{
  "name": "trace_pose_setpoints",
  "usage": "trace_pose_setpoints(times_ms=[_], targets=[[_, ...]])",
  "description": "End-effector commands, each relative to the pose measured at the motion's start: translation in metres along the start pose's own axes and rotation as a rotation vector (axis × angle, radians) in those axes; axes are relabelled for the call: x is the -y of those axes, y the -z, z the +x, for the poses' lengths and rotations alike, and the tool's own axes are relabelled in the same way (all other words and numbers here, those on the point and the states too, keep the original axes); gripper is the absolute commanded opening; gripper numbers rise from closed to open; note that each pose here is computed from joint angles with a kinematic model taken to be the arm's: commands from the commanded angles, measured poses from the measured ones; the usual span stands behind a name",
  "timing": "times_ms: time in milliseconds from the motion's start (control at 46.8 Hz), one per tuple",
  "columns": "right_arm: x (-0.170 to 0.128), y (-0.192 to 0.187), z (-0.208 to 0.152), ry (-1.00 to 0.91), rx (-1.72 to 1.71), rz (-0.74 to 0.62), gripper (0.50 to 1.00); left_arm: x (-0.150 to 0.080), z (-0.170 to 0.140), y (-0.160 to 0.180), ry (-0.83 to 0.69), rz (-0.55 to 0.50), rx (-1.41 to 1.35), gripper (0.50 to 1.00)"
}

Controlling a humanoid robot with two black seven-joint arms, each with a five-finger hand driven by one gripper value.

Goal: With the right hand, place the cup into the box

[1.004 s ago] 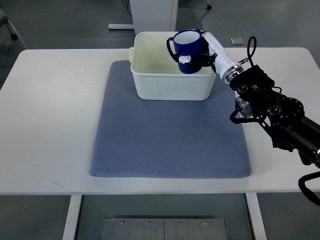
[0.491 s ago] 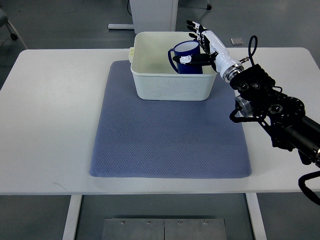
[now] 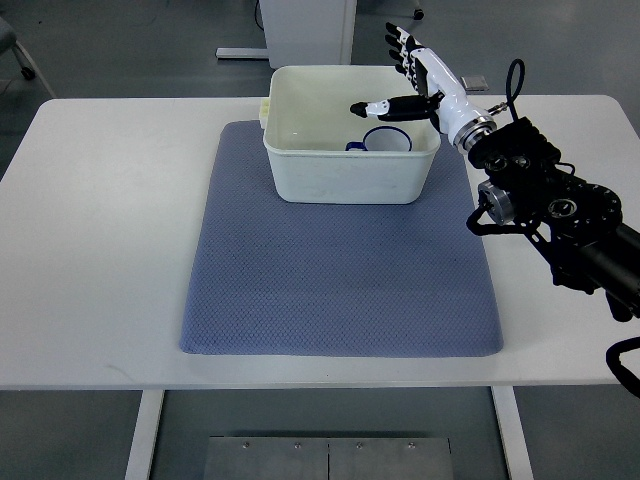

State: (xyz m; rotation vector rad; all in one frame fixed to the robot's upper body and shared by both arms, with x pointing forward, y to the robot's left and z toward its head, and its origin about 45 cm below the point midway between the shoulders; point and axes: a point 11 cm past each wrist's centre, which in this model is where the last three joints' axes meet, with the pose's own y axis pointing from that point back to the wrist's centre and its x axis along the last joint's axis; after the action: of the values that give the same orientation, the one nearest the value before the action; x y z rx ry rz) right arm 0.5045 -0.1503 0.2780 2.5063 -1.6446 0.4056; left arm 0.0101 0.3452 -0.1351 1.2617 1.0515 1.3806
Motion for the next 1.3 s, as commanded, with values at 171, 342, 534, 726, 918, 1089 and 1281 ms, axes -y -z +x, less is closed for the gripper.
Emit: trace_pose_setpoints(times_ms=[171,342,534,726,918,1089,1281], targets=[[-0.011,0.011,0.048,-0.071,0.055,0.012,0.998,0.000,0.000,0.000,0.000,-0.001,0.001,1.000],[-0.027,0.007,0.079,-0.114,0.112,-0.017,0.998,0.000,0.000,0.000,-0.001,-0.001,-0.001,1.000],[-0.053,-0.017,0.103,-0.169,0.327,-0.074,0.998,0.000,0.000,0.000,0.000,0.000,-0.002,1.000],[-0.077,-0.043,0.114,-0.201,0.484,-0.124,1.000,0.000,0.000,0.000,0.000,0.000,-0.002,1.000],[-0.090,-0.063,0.111,-0.273,0.629,-0.105,1.000,0.000,0.000,0.000,0.000,0.000,-0.002,1.000],[-0.096,-0.082,0.094,-0.300,0.704,-0.109,1.000,0.000,0.000,0.000,0.000,0.000,-0.002,1.000],[-0.102,-0.101,0.078,-0.309,0.742,-0.150,1.000,0.000,0.000,0.000,0.000,-0.001,-0.002,1.000]])
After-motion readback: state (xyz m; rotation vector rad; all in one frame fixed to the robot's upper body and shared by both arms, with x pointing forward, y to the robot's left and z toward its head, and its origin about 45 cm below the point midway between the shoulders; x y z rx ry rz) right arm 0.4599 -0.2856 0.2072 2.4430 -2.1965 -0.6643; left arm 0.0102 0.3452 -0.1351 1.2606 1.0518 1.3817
